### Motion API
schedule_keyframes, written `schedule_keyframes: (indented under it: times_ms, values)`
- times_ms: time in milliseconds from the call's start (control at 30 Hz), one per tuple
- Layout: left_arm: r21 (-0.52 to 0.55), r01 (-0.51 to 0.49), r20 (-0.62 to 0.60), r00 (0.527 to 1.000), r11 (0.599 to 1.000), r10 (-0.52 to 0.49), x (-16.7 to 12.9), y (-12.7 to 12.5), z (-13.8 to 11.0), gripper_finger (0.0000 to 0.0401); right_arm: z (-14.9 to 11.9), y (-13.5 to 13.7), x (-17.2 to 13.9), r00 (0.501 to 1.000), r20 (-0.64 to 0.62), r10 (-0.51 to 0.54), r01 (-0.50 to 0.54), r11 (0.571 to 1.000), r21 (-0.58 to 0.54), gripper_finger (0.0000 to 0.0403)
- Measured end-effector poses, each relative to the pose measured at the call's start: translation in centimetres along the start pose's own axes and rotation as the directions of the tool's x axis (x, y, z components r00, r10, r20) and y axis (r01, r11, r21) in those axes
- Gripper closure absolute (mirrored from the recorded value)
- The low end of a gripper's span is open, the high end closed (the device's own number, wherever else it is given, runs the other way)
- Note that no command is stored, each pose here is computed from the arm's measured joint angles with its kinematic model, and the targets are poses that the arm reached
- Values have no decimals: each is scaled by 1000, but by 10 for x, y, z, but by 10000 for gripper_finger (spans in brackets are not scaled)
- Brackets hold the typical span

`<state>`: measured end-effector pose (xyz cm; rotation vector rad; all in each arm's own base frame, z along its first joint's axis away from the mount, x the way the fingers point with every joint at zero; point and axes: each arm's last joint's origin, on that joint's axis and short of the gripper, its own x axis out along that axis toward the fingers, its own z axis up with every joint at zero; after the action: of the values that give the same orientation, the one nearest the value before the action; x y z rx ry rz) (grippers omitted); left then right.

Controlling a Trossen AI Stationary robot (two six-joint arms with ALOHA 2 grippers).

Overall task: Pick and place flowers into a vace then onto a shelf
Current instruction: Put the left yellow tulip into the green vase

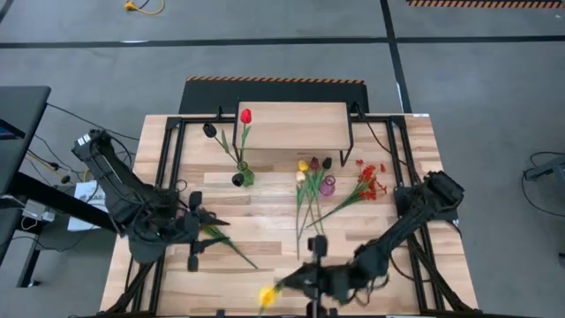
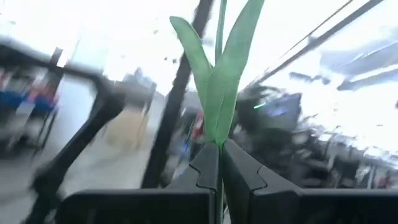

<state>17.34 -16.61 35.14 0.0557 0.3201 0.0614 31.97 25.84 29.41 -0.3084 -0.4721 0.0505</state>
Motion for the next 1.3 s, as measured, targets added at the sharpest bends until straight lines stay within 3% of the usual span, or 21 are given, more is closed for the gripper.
schedule_keyframes:
  times_ms: [200,367,533,933,1300]
  values:
    - [54,12,132,991,998,-19,24,-31,7,258,-26,-24,-17,994,73,-78,74,996,52,400]
    - [94,3,256,966,996,-27,38,-49,15,270,-40,-36,-7,995,97,17,-27,995,94,400]
    - [79,-5,334,942,997,-21,38,-51,25,283,-46,-43,-2,997,79,21,-30,993,114,400]
    - [20,59,378,924,998,-63,47,-42,32,284,-59,-54,9,999,3,36,-36,986,160,400]
    - [7,67,349,935,998,-65,51,-40,30,237,-53,-48,18,996,-41,73,-67,989,133,400]
